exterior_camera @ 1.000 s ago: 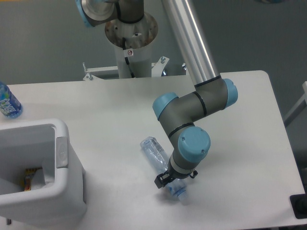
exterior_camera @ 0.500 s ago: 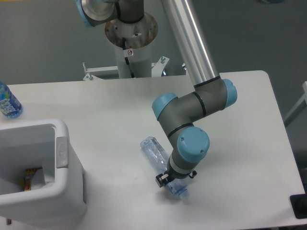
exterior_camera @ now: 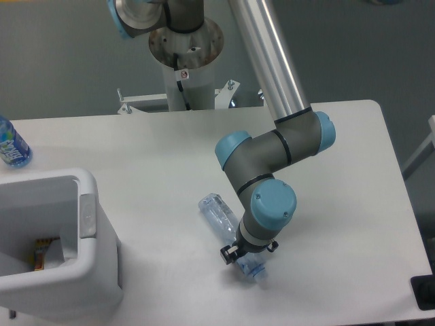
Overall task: Place the trash in the trash can
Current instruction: 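Lower the gripper onto the bottle's cap end and close on it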
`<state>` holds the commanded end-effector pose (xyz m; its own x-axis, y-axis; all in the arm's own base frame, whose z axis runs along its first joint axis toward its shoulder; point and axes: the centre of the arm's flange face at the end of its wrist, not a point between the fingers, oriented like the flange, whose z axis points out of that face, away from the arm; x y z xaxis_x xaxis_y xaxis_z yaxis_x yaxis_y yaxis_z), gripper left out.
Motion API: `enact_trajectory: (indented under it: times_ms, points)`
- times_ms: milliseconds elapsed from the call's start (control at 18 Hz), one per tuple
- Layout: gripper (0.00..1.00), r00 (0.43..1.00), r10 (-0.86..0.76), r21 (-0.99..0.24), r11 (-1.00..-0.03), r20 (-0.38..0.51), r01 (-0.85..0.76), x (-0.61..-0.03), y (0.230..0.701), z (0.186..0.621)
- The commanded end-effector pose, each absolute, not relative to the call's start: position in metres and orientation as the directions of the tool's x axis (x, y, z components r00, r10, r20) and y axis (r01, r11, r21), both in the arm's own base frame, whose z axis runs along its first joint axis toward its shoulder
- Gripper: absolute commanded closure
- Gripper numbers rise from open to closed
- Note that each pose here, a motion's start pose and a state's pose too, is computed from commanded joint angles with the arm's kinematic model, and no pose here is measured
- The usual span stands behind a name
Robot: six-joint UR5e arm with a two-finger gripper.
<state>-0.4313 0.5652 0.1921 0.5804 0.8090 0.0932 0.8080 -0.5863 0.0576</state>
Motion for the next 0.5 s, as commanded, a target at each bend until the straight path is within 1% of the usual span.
enact_trajectory:
  times_ms: [278,500]
  points:
    - [0.37,0.585,0.805,0.056,-0.591,0.093,0.805,-0.4276,0.5676,0.1941]
    - [0.37,0.587,0.804,0.053,-0.593,0.094,0.804,-0.4275,0.5676,0.1962]
